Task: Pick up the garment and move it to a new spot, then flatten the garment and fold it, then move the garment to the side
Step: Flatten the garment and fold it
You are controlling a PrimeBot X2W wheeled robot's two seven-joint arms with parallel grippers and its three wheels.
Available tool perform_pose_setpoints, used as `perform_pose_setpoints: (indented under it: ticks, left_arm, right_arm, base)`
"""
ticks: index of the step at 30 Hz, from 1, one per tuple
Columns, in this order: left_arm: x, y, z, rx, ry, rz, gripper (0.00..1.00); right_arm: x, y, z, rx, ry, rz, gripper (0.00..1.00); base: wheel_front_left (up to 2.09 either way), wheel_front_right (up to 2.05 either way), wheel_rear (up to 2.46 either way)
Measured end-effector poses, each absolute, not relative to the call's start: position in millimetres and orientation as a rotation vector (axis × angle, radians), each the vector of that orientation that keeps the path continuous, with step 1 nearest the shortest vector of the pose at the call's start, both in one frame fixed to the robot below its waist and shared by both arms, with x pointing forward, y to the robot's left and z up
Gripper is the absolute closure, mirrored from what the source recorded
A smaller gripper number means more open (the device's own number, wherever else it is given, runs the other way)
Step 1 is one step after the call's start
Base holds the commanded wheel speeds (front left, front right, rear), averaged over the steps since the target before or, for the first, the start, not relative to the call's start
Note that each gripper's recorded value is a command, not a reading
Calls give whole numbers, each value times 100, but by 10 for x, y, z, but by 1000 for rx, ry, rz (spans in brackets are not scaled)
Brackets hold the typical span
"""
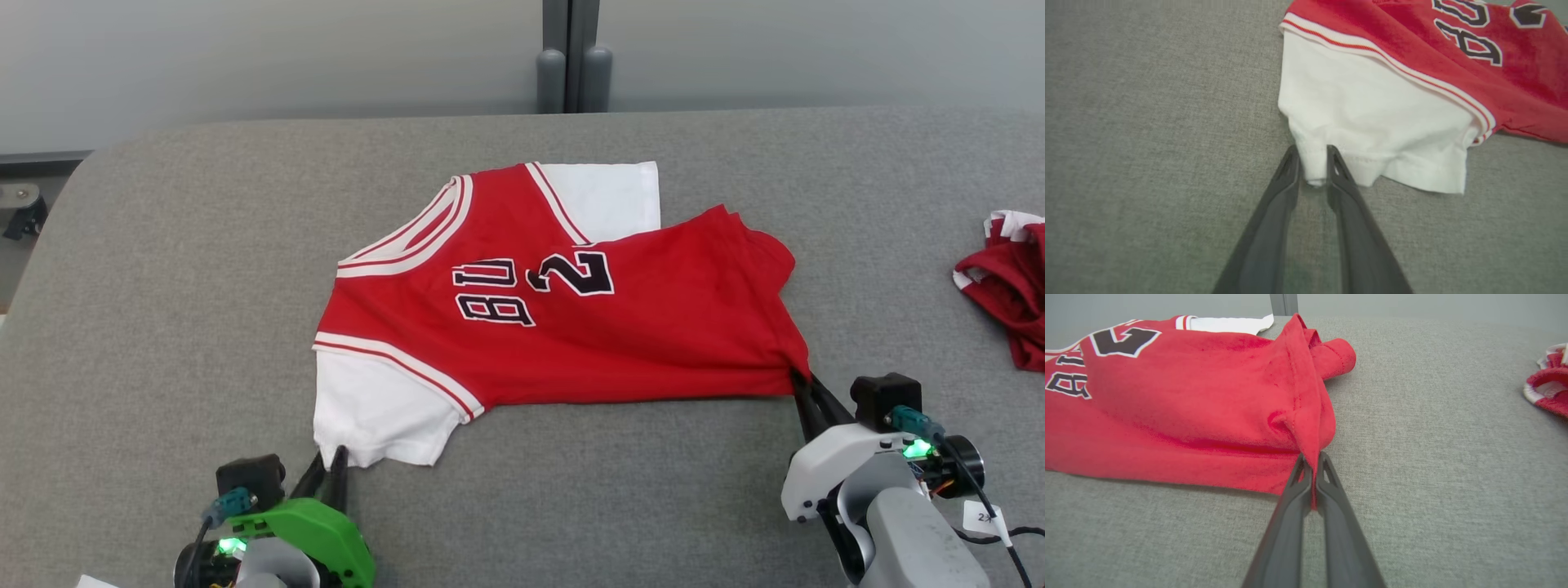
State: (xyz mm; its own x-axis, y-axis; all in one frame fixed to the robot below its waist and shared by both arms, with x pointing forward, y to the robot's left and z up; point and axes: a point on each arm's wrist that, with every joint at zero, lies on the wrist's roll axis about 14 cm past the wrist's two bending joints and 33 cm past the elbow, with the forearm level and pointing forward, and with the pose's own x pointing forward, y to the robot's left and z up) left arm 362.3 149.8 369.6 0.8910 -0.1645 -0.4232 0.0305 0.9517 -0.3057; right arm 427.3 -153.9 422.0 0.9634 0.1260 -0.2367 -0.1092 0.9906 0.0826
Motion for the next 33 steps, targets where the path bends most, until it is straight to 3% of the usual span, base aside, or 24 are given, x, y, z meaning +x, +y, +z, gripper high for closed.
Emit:
perform_pose_setpoints:
  ticks: [12, 21, 33]
  left_arm:
    - [3906, 1605, 4320, -303, 203, -116, 100]
    - [3993, 1761, 5478, -228, -164, -149, 100]
    - [3680, 1587, 7174, -44, -642, -275, 100]
  right_arm:
    - [4360, -1527, 4630, 117, 115, 116, 100]
    - [4321, -1489, 5660, 112, -190, 149, 100]
    - [3754, -1703, 7151, -18, -565, 100, 100]
  base:
    - [0, 0, 0]
    - [0, 0, 0]
    - [0, 0, 0]
